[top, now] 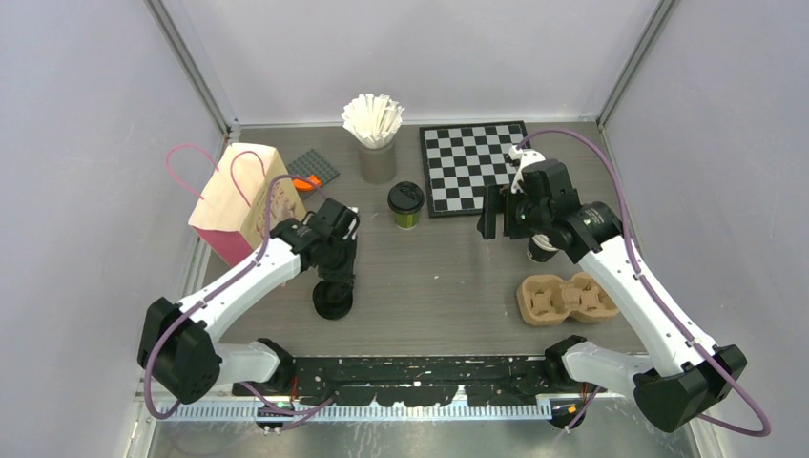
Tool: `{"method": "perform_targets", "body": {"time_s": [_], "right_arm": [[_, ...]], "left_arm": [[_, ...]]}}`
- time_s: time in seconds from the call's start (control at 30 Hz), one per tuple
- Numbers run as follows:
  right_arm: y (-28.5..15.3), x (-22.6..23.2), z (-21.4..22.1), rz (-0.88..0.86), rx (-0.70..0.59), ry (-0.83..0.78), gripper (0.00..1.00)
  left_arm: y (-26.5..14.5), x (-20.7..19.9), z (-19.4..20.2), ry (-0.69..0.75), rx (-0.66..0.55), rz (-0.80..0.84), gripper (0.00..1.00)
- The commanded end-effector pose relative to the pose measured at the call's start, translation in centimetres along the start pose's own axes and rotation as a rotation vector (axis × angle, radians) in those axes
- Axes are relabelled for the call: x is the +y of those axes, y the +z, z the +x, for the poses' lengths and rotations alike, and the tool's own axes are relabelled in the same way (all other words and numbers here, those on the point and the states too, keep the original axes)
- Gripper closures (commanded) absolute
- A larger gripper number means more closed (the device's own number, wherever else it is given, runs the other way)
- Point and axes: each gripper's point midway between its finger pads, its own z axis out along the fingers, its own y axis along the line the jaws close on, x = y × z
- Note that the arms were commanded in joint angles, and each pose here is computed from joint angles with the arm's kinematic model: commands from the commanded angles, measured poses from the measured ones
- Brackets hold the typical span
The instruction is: Pack the takeout coffee
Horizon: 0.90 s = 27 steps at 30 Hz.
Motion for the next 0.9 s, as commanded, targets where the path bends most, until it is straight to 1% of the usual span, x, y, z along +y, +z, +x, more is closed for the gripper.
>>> {"method": "perform_targets", "body": {"time_s": [0.0, 0.17, 0.3, 0.37, 0.43, 0.5, 0.6, 0.67, 0.7, 0.8, 0.87], "right_arm": [[0.1, 0.5, -0.9, -0.025, -0.047, 0.006, 0.13], [0.1, 0.6, -1.2, -0.029, -0.061, 0.019, 0.13], [0.4, 2.7, -1.1, -0.144, -0.059, 0.025, 0.13], [0.4, 4.2, -1.3, -0.242, -0.091, 0.013, 0.13], [0.3, 5.3, -1.8, -0.316, -0.155, -0.001, 0.13], [-0.1, 5.3, -2.8, -0.317, -0.222, -0.006, 0.13], [-1.1, 2.8, -5.1, -0.168, -0.321, 0.035, 0.11], [-1.6, -0.2, -6.4, 0.011, -0.375, 0.070, 0.10], [-2.2, -2.3, -7.3, 0.133, -0.401, 0.090, 0.10], [-2.5, -6.1, -7.3, 0.378, -0.335, 0.070, 0.10], [-1.9, -7.5, -6.7, 0.471, -0.269, 0.041, 0.12]], "left_arm": [[-1.9, -0.7, -0.7, 0.005, -0.037, 0.031, 1.00], [-3.0, -1.4, -1.1, 0.002, -0.078, 0.076, 1.00], [-4.3, -2.3, -1.6, -0.007, -0.126, 0.131, 1.00], [-5.1, -2.9, -1.9, -0.013, -0.152, 0.166, 1.00], [-6.0, -3.6, -2.4, -0.020, -0.182, 0.209, 1.00], [-7.2, -4.8, -2.9, -0.020, -0.214, 0.276, 1.00], [-8.8, -6.2, -3.4, -0.027, -0.257, 0.360, 1.00], [-9.5, -6.9, -3.5, -0.030, -0.276, 0.408, 1.00], [-9.8, -7.1, -3.5, -0.031, -0.283, 0.427, 1.00], [-10.5, -7.7, -3.5, -0.023, -0.303, 0.476, 1.00], [-10.7, -7.7, -3.4, -0.020, -0.315, 0.486, 1.00]]}}
